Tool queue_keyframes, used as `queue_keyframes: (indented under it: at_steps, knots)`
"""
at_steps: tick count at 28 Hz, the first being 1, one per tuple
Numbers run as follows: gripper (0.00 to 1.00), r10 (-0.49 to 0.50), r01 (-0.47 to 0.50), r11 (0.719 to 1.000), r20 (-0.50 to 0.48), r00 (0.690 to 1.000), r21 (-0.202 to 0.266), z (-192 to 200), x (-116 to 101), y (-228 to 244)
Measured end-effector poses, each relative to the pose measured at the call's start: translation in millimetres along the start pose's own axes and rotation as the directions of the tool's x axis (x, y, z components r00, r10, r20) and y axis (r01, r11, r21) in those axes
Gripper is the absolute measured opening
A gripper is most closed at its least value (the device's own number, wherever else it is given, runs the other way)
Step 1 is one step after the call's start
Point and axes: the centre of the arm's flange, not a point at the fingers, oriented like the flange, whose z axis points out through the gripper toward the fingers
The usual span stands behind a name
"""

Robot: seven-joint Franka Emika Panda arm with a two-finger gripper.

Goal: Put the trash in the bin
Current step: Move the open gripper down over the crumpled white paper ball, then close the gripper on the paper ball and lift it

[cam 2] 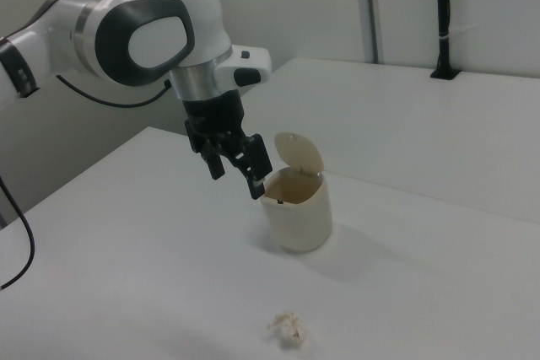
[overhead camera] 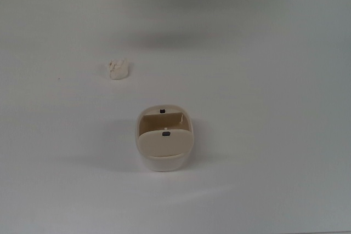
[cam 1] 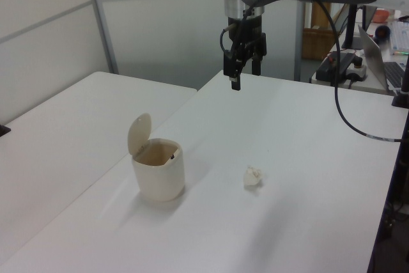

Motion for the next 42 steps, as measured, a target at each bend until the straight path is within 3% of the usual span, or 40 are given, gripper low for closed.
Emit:
queue_keyframes:
  at_steps: [3, 7, 12, 18, 24, 30, 37, 42]
  knots:
    - [1.0, -0.022, 0.022, 1.0, 0.007, 1.0, -0.001, 4, 1, -2]
    - [1.0, -0.128, 0.129, 0.992, 0.066, 0.99, -0.001, 35, 10, -13]
    - [1.0, -0.278, 0.278, 0.96, 0.147, 0.949, 0.019, 81, 19, -19]
    - [1.0, -0.383, 0.384, 0.923, 0.15, 0.912, 0.025, 124, 23, -18]
    - [1.0, -0.431, 0.436, 0.9, 0.127, 0.893, -0.013, 191, 22, -19]
    - [1.0, -0.455, 0.467, 0.884, 0.169, 0.874, -0.035, 259, 19, -23]
    - [1.0, -0.463, 0.484, 0.874, 0.218, 0.859, -0.051, 292, 23, -20]
    - [0.81, -0.456, 0.478, 0.877, 0.224, 0.861, -0.053, 299, 24, -15]
